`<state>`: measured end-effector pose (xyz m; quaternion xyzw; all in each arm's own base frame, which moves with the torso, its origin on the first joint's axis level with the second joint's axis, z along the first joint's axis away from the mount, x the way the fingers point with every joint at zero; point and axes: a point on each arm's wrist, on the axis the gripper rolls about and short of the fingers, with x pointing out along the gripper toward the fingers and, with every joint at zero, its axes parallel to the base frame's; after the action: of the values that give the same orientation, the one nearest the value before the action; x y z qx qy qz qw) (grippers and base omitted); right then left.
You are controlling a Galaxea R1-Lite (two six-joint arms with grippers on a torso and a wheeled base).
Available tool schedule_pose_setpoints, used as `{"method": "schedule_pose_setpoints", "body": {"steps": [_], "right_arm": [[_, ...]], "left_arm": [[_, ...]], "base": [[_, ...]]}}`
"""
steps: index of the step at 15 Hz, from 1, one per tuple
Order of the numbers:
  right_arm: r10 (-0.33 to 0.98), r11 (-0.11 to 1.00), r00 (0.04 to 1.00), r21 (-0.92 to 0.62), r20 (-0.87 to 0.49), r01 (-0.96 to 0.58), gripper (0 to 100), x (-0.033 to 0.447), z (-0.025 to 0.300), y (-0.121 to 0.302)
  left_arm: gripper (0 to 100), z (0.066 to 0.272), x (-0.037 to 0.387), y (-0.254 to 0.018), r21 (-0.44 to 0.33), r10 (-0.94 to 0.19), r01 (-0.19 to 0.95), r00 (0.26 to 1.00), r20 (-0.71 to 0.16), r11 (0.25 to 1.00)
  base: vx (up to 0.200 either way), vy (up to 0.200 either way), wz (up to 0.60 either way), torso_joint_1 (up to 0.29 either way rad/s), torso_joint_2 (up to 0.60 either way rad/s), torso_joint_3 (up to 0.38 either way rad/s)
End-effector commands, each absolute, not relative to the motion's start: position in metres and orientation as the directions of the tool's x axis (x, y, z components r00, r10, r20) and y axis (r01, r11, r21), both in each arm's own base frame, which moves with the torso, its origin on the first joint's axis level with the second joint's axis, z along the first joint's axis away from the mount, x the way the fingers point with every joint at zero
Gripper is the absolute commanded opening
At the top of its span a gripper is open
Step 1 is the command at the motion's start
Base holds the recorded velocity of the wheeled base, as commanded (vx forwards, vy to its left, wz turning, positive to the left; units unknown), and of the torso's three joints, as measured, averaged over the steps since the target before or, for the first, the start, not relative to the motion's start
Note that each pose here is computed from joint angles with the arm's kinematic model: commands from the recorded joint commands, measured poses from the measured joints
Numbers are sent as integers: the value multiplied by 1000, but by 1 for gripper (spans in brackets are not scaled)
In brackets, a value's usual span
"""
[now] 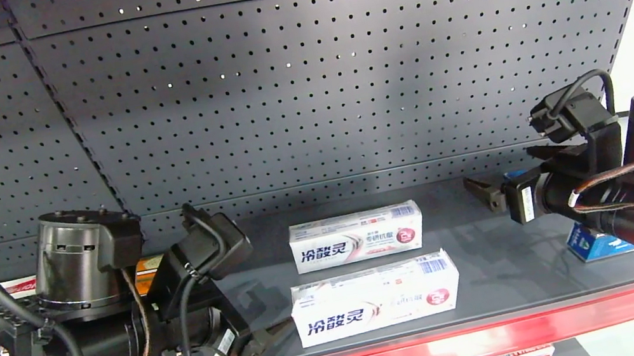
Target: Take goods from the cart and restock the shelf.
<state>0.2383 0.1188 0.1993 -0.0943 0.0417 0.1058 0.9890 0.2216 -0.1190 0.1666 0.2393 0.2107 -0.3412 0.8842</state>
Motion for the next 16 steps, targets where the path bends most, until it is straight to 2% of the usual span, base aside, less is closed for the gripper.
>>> {"method": "schedule_pose_setpoints", "body": {"steps": [1,8,9,12,16], "right_arm": [[200,960,974,-179,-104,-216,100,237,199,118],[206,958,973,-179,-107,-223,100,236,198,118],[216,957,971,-177,-105,-232,100,235,199,120],[223,956,971,-175,-88,-236,100,236,199,122],[211,958,973,-179,-93,-225,100,236,198,121]], "left_arm": [[100,164,223,-120,276,-500,708,673,-546,651],[100,171,220,-115,283,-497,691,693,-523,665],[100,186,214,-102,301,-486,650,739,-467,698],[100,198,201,-82,314,-451,591,789,-417,743],[100,213,185,-48,251,-346,439,874,-341,863]], "base": [[0,0,0,0,0,0],[0,0,0,0,0,0],[0,0,0,0,0,0],[0,0,0,0,0,0],[0,0,0,0,0,0]]}}
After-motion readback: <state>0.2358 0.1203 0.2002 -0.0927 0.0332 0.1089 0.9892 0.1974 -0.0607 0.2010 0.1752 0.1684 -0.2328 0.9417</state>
